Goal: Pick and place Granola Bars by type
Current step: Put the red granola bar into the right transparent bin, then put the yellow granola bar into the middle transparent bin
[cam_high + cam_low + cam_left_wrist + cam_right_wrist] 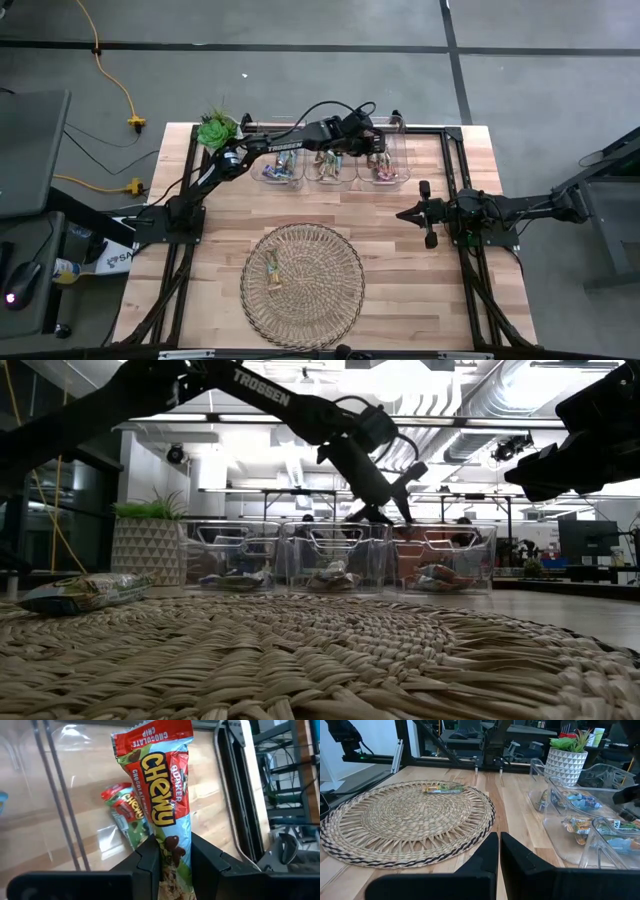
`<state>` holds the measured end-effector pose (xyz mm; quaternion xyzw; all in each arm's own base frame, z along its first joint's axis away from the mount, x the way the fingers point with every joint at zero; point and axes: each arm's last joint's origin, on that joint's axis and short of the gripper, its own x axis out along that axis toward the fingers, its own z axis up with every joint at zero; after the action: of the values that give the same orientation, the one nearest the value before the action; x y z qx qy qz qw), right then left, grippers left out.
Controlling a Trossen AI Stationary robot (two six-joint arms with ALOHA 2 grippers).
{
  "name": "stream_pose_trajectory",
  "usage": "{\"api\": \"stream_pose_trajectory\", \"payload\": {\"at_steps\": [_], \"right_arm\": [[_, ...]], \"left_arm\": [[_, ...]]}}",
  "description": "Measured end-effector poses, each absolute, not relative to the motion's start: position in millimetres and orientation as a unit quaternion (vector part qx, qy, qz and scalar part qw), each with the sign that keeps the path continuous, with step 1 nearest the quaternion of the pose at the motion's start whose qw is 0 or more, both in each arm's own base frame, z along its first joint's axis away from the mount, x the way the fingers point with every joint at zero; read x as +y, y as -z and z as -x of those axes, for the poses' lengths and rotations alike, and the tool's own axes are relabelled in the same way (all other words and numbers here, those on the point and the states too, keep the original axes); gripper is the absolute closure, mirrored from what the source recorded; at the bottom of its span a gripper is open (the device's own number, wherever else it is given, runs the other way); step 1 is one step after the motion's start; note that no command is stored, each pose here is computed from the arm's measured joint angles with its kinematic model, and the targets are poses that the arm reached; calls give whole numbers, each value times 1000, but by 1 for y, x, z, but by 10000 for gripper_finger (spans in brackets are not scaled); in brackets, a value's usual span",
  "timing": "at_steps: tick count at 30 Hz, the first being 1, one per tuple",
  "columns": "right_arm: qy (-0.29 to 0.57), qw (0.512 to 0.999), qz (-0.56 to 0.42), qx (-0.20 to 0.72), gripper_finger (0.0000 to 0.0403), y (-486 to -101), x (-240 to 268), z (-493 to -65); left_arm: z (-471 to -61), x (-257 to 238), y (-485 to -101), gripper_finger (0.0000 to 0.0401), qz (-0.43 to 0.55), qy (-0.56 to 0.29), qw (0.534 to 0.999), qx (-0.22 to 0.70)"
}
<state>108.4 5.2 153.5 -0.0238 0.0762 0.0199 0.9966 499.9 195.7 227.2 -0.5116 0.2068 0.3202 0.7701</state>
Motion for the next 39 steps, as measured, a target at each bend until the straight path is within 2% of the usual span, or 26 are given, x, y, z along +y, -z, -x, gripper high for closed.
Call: {"api": "stream_pose_trajectory", "payload": {"at_steps": [20, 31, 39], "right_arm": [[-20, 997, 24, 76, 402, -154, 5, -108], [-20, 997, 24, 76, 402, -154, 5, -108], [-20, 997, 24, 76, 402, -154, 5, -108]], "left_arm": [[-500, 195, -228, 319, 512, -301, 775, 215], [-504, 194, -210, 263, 520, -272, 770, 249], [-506, 195, -213, 233, 508, -271, 784, 233]]}}
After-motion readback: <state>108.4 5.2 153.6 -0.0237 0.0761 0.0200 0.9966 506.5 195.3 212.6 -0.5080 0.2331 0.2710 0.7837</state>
